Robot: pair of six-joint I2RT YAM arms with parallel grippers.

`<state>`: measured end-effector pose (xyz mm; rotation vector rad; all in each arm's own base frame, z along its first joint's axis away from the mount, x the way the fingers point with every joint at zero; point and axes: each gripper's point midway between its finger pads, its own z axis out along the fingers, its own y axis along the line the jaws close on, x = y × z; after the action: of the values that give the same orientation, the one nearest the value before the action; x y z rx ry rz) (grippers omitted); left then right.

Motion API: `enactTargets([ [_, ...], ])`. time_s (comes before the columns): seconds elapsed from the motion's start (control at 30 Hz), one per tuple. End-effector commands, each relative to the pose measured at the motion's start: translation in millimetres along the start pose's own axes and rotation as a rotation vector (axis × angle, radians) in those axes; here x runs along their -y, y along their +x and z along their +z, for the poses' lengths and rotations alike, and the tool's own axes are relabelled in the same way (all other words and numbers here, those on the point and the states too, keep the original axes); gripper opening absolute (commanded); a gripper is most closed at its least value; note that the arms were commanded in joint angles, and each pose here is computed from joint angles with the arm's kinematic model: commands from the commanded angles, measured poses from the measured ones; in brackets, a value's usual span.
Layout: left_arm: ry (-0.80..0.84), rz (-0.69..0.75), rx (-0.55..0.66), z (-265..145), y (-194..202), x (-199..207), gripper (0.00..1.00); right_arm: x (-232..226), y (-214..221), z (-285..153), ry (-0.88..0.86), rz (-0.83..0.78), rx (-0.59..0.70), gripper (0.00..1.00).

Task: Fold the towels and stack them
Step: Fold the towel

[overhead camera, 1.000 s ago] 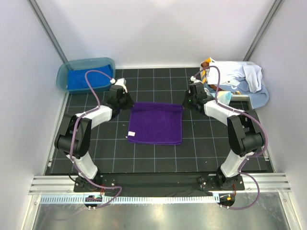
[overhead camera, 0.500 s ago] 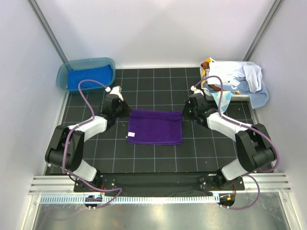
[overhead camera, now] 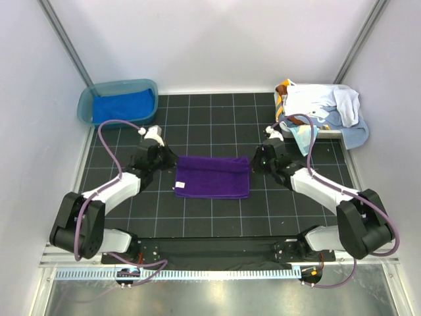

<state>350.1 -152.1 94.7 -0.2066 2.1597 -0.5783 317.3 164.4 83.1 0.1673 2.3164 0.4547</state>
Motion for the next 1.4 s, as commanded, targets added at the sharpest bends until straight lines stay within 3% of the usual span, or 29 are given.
enactTargets([
  [0.0, 0.01, -0.01, 0.064, -10, -9, 5, 0.0, -3, -10, -10, 0.002, 0.021, 0.059, 0.07],
  [1.37, -0.029, -0.059, -0.021, -48, 62, -17, 0.0, 6, 49, -33, 0.001, 0.046, 0.005, 0.07],
])
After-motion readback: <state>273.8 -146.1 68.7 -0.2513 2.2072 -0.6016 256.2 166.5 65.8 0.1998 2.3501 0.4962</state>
